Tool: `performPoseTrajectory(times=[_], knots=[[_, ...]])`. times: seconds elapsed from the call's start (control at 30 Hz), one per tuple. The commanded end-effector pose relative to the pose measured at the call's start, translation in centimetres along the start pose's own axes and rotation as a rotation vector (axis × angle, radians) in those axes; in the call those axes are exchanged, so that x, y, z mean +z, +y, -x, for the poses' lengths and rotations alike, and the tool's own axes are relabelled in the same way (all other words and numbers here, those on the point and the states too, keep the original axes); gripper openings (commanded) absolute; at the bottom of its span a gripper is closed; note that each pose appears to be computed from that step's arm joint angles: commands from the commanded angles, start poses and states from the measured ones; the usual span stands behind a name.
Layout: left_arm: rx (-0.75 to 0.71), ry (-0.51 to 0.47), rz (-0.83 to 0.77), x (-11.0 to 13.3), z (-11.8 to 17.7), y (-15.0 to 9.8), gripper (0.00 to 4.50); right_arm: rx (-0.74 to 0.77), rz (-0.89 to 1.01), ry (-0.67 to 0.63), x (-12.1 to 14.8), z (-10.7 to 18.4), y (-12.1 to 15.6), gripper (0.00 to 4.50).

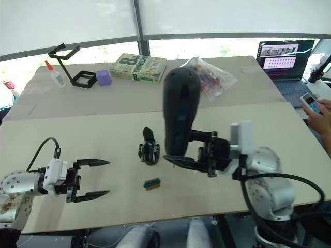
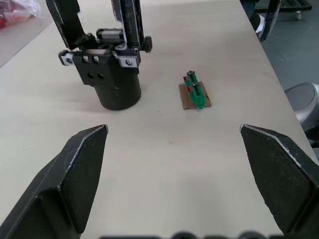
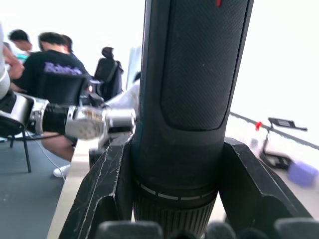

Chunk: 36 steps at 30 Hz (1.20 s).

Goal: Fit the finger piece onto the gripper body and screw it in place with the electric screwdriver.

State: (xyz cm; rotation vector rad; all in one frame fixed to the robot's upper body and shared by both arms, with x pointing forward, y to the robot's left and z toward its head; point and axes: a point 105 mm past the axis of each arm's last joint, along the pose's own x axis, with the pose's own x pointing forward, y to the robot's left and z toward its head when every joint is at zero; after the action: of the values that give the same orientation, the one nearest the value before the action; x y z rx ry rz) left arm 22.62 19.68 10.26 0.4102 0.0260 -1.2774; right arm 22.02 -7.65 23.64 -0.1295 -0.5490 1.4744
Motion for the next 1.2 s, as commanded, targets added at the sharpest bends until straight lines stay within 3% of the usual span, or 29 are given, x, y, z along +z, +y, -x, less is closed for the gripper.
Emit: performPoseTrajectory(times=[0.03, 0.53, 1.2], knots=[[0.000, -0.007, -0.005, -0.5, -1.6, -0.6, 4.50, 0.137, 0.044, -0.013, 0.2, -0.5, 1.1, 1.98], [-0.034, -0.102, 0.007, -0.8, -9.4, -2.1, 4.50, 0.222, -0.035, -0.003, -2.7, -2.1, 1.1, 1.98], [-0.042, -0.052, 0.091, -2.4, -9.8, -3.3, 4.50, 0.208, -0.008, 0.025, -4.0, -3.5, 0.6, 1.98]])
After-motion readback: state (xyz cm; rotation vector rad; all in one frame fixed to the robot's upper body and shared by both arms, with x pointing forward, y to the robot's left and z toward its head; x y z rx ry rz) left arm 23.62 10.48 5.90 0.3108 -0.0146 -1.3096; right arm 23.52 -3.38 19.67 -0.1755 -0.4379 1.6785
